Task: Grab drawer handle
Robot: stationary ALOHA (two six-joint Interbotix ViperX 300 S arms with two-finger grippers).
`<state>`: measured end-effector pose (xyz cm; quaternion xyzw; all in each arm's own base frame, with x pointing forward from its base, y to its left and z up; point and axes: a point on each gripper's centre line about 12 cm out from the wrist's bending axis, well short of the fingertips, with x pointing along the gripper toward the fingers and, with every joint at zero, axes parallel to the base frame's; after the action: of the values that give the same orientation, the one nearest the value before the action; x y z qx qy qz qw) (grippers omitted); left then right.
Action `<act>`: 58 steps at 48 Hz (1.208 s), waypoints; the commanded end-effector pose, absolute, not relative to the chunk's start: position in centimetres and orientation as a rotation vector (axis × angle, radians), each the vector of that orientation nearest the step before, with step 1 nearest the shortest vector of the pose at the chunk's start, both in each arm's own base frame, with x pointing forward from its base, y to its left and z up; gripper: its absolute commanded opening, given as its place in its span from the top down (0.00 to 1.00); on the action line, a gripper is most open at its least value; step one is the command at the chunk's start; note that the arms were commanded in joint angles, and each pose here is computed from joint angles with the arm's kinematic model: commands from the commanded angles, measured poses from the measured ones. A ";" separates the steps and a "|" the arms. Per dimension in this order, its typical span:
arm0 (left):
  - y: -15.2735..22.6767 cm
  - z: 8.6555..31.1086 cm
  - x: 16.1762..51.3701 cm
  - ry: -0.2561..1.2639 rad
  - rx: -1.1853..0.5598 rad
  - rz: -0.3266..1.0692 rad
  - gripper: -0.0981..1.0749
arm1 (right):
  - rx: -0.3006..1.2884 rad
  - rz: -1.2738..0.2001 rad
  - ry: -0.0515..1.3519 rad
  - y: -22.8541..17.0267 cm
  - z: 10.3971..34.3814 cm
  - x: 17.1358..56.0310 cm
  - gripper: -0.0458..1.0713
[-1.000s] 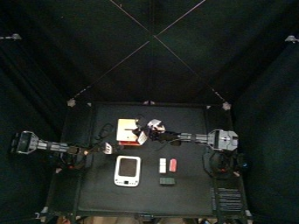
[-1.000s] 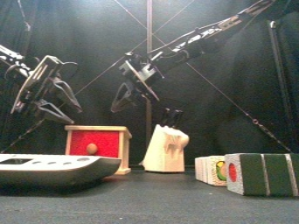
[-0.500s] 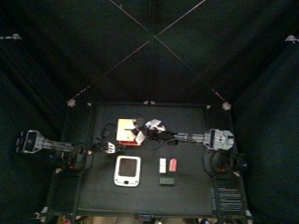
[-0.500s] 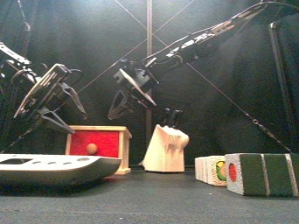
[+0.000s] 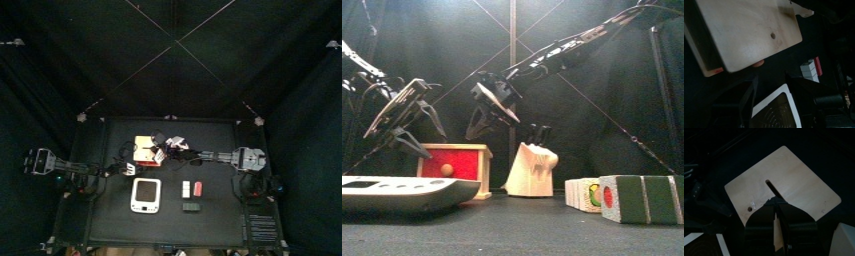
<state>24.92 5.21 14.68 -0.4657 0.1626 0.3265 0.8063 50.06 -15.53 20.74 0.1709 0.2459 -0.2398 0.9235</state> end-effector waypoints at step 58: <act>8.4 12.7 28.0 0.323 -1.126 0.891 0.21 | 0.337 -0.609 0.538 -17.9 20.7 51.5 0.72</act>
<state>27.44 7.85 12.04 -0.5093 0.1626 0.4049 0.7418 51.29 -17.64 18.92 0.1613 0.2795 -0.2951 0.8993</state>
